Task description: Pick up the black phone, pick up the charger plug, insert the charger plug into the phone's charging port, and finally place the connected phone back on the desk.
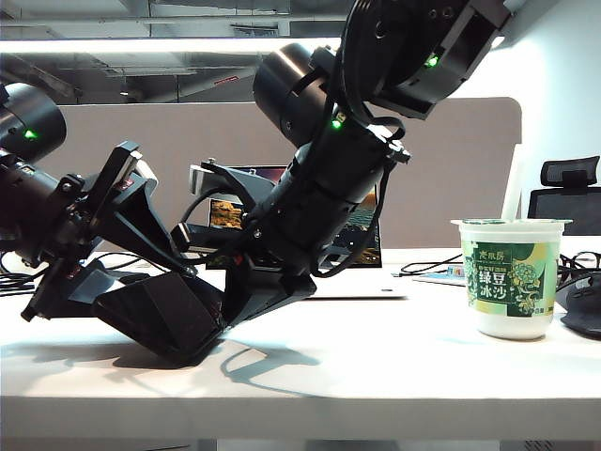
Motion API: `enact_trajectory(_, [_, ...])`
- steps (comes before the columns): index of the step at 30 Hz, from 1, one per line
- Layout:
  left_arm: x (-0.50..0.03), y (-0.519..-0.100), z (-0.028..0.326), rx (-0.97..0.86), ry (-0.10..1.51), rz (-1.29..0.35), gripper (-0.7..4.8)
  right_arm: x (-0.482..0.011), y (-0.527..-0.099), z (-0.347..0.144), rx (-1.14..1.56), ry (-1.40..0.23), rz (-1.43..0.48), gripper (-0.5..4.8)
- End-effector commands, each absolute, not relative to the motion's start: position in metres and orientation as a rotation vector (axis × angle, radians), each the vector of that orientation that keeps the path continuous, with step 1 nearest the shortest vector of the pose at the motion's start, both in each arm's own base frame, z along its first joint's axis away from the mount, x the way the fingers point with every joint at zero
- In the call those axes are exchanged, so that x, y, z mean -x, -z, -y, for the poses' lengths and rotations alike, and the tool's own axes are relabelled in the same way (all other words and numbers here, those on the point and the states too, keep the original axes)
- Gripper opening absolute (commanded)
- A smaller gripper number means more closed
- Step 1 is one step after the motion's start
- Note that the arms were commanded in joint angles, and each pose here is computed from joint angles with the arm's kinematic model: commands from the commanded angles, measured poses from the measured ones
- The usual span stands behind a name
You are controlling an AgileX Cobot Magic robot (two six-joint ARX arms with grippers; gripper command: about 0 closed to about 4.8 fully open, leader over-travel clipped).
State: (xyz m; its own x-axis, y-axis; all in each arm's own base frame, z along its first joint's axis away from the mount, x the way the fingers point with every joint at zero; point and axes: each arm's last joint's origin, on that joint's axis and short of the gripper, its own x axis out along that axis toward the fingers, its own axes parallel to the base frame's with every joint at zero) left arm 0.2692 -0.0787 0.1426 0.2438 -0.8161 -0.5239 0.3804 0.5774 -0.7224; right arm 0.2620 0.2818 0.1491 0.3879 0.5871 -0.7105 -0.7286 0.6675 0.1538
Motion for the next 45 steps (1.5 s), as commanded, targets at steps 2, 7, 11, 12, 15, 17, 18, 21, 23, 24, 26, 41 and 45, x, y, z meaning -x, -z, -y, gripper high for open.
enact_trajectory(2, [-0.270,-0.144,0.080,0.501,0.877,-1.009,2.71,-0.262,-0.151,-0.283,0.206,-0.866,-0.801,-0.02])
enact_trajectory(7, [-0.271,-0.142,0.080,0.504,0.874,-1.018,2.71,-0.261,-0.150,-0.283,0.212,-0.864,-0.815,-0.02])
enact_trajectory(11, [-0.270,-0.139,0.083,0.479,0.844,-1.027,2.68,-0.261,-0.149,-0.282,0.214,-0.863,-0.820,-0.02])
enact_trajectory(12, [-0.270,-0.139,0.084,0.473,0.841,-1.025,2.68,-0.261,-0.149,-0.282,0.214,-0.864,-0.820,-0.02])
enact_trajectory(15, [-0.269,-0.139,0.089,0.456,0.852,-1.025,2.68,-0.261,-0.149,-0.282,0.214,-0.864,-0.820,-0.02])
enact_trajectory(17, [-0.268,-0.139,0.092,0.445,0.848,-1.028,2.67,-0.261,-0.149,-0.282,0.214,-0.863,-0.821,-0.01])
enact_trajectory(18, [-0.268,-0.139,0.093,0.437,0.841,-1.028,2.62,-0.261,-0.149,-0.282,0.214,-0.863,-0.820,-0.02])
enact_trajectory(21, [-0.268,-0.139,0.095,0.431,0.846,-1.029,1.53,-0.261,-0.149,-0.282,0.215,-0.863,-0.821,-0.02])
enact_trajectory(23, [-0.267,-0.139,0.095,0.429,0.847,-1.029,0.44,-0.261,-0.149,-0.282,0.214,-0.863,-0.820,-0.01])
enact_trajectory(24, [-0.268,-0.139,0.095,0.427,0.848,-1.027,-0.01,-0.261,-0.149,-0.282,0.214,-0.863,-0.820,-0.02])
enact_trajectory(26, [-0.268,-0.139,0.095,0.424,0.845,-1.023,-0.06,-0.261,-0.149,-0.282,0.214,-0.863,-0.820,-0.01])
enact_trajectory(41, [-0.273,-0.148,0.096,0.357,0.875,-0.898,-0.06,-0.257,-0.209,-0.265,0.157,-0.860,-0.685,-0.01])
enact_trajectory(45, [-0.272,-0.165,0.096,0.339,0.895,-0.815,-0.06,-0.250,-0.243,-0.253,0.123,-0.864,-0.595,-0.01])
